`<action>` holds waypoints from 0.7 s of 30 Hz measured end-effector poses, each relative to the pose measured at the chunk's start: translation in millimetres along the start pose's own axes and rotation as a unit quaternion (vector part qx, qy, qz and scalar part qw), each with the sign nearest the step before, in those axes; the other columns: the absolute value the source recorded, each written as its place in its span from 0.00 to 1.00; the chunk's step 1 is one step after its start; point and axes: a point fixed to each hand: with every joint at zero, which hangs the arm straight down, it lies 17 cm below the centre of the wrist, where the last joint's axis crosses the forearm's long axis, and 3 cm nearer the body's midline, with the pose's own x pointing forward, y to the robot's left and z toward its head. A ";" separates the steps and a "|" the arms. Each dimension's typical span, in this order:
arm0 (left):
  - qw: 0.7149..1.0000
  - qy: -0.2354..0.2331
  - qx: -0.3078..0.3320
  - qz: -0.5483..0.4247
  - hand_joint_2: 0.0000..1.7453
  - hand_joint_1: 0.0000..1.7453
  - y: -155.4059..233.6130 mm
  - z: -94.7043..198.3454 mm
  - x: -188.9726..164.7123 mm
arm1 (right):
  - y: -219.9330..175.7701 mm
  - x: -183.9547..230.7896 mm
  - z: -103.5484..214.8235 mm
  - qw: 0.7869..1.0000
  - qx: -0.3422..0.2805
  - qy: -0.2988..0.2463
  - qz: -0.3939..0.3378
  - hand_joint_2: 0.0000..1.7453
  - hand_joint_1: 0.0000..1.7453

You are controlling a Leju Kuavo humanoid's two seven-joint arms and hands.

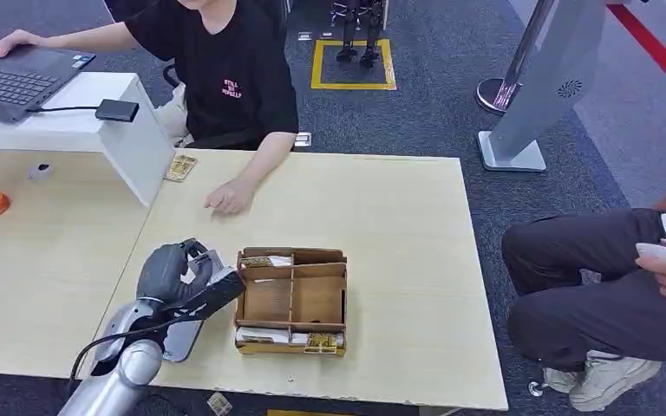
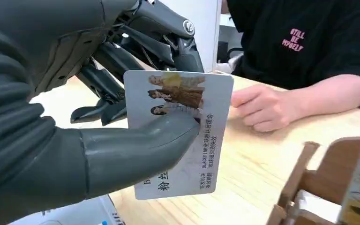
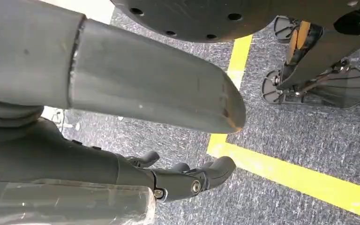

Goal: Pass the card to the sensor for recognition and then transmit it.

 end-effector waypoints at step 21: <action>0.980 -0.067 0.169 0.075 1.00 1.00 46.7 -13.4 76.3 | -3.0 0.9 -0.6 1.000 -0.008 0.002 0.013 0.00 0.00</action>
